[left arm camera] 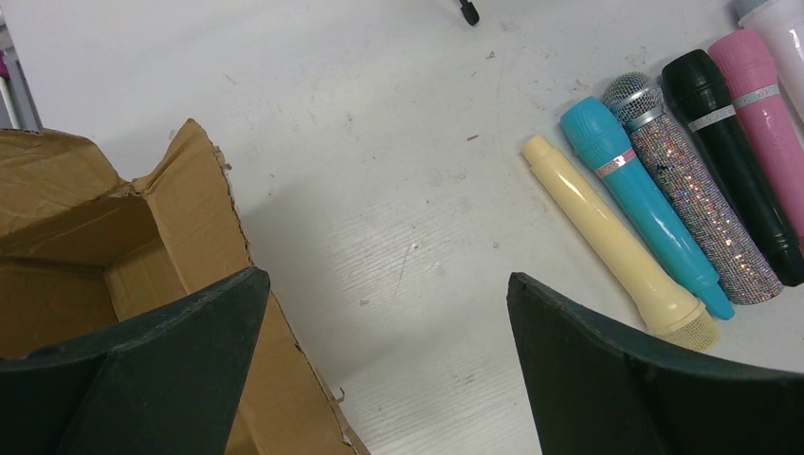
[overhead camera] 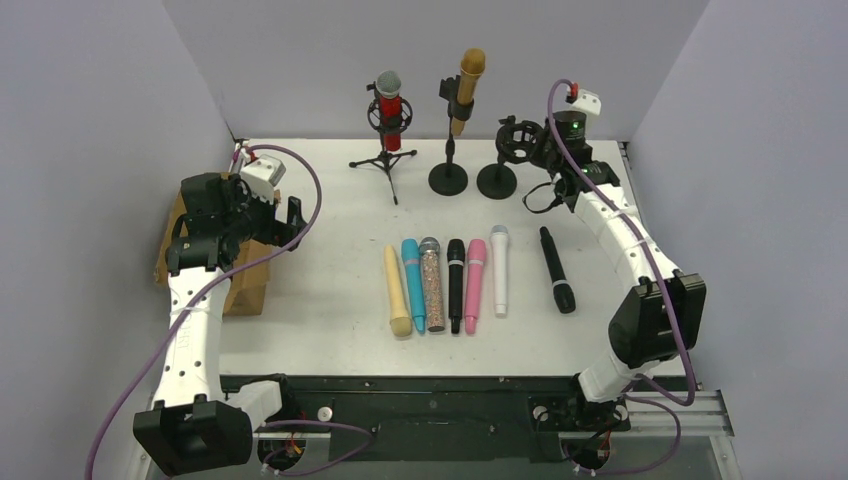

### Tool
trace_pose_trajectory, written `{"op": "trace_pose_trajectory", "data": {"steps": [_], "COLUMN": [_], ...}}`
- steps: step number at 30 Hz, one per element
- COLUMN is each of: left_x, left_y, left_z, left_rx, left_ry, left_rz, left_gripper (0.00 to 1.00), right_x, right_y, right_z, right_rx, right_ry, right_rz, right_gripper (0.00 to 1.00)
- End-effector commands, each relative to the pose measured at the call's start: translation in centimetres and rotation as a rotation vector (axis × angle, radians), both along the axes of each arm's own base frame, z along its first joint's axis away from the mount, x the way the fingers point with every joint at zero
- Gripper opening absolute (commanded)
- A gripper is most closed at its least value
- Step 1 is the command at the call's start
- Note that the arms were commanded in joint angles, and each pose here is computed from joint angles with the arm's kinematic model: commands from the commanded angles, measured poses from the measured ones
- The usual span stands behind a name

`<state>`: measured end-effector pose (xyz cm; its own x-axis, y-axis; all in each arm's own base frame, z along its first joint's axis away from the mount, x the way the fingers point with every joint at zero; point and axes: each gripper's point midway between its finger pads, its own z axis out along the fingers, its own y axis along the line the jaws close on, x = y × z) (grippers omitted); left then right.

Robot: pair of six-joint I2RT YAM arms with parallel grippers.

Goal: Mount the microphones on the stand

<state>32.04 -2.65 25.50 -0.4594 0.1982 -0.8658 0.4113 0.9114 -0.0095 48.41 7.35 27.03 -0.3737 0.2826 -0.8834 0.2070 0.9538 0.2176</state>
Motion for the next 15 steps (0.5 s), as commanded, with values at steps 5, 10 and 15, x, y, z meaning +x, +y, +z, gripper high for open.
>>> {"op": "trace_pose_trajectory", "data": {"steps": [5, 10, 15], "left_x": [0.2, 0.2, 0.2], "left_y": [0.0, -0.1, -0.3], "left_z": [1.2, 1.2, 1.3], "left_rx": [-0.008, -0.019, -0.031], "left_ry": [-0.05, -0.048, -0.048], "left_rz": [0.003, 0.005, -0.001], "left_gripper": [0.96, 0.96, 0.96], "right_x": [0.8, 0.9, 0.8], "right_y": [0.7, -0.2, 0.4], "right_z": [5.2, 7.6, 8.2], "right_rx": [0.162, 0.148, 0.145], "right_ry": [-0.147, -0.177, -0.138], "right_rz": [0.019, -0.048, -0.067], "right_gripper": [0.18, 0.18, 0.3]}}
